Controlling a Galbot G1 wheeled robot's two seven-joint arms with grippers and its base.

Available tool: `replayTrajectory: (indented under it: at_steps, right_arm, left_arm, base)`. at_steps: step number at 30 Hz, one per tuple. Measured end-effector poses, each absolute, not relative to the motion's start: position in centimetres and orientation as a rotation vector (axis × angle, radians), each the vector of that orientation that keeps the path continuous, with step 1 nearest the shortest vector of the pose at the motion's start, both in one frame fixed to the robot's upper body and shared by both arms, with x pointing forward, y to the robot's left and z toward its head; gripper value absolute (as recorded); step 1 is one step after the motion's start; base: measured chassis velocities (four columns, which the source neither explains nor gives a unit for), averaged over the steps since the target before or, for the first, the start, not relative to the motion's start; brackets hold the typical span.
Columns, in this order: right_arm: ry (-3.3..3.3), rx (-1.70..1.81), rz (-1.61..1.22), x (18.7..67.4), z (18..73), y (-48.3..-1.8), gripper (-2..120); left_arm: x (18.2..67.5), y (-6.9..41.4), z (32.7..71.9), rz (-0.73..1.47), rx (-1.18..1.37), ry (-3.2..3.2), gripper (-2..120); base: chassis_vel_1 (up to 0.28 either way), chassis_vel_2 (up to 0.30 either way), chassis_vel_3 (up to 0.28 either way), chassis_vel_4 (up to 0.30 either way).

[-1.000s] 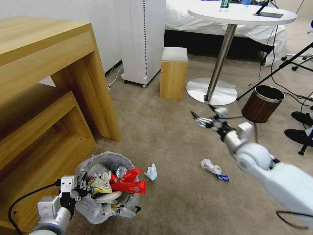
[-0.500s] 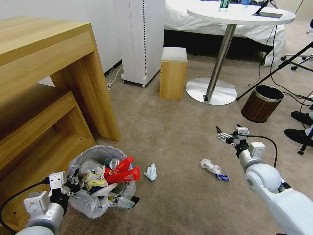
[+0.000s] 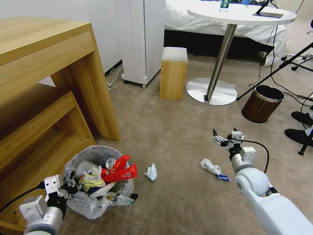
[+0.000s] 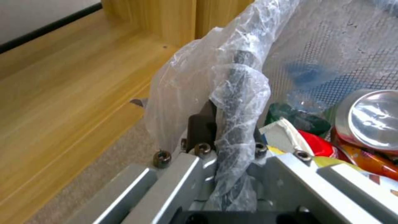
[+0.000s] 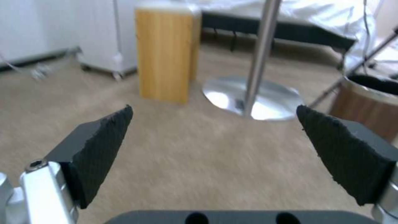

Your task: Pick up the trash bin and place the garbage on the floor into it.

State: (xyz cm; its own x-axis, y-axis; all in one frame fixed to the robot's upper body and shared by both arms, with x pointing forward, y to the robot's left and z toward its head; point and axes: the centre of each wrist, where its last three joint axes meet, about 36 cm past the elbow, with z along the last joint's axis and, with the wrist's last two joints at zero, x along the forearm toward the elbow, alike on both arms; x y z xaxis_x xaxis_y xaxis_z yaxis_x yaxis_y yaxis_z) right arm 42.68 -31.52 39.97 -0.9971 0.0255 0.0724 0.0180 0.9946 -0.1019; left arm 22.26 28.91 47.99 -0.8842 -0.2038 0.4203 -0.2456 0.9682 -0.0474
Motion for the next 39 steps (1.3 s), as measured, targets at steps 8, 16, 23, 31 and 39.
replayTrajectory:
  at_steps: [8, 16, 23, 31, 39]
  right_arm:
    - [-3.143, 0.061, 0.095, 41.5, 39.6, -31.3, 100]
    - [-3.144, 0.111, 0.084, 39.7, 38.6, -31.4, 100]
    - [-3.149, 0.163, 0.077, 39.6, 38.3, -30.5, 100]
    - [-3.150, 0.194, 0.074, 39.5, 37.7, -30.5, 100]
    - [-3.150, 0.223, 0.082, 39.5, 37.4, -30.3, 100]
  left_arm:
    - [21.6, 27.5, 47.2, 0.154, 0.327, -2.684, 0]
    - [21.1, 27.0, 46.8, 0.140, 0.318, -2.677, 0]
    - [20.9, 26.2, 46.2, 0.151, 0.311, -2.670, 0]
    - [20.9, 26.3, 46.2, 0.146, 0.308, -2.673, 0]
    - [21.1, 26.6, 46.6, 0.135, 0.304, -2.681, 0]
  base:
    - [0.000, 0.000, 0.000, 0.000]
    - [0.000, 0.000, 0.000, 0.000]
    - [0.000, 0.000, 0.000, 0.000]
    - [-0.012, 0.010, 0.007, -0.015]
    - [-0.091, 0.089, 0.085, -0.094]
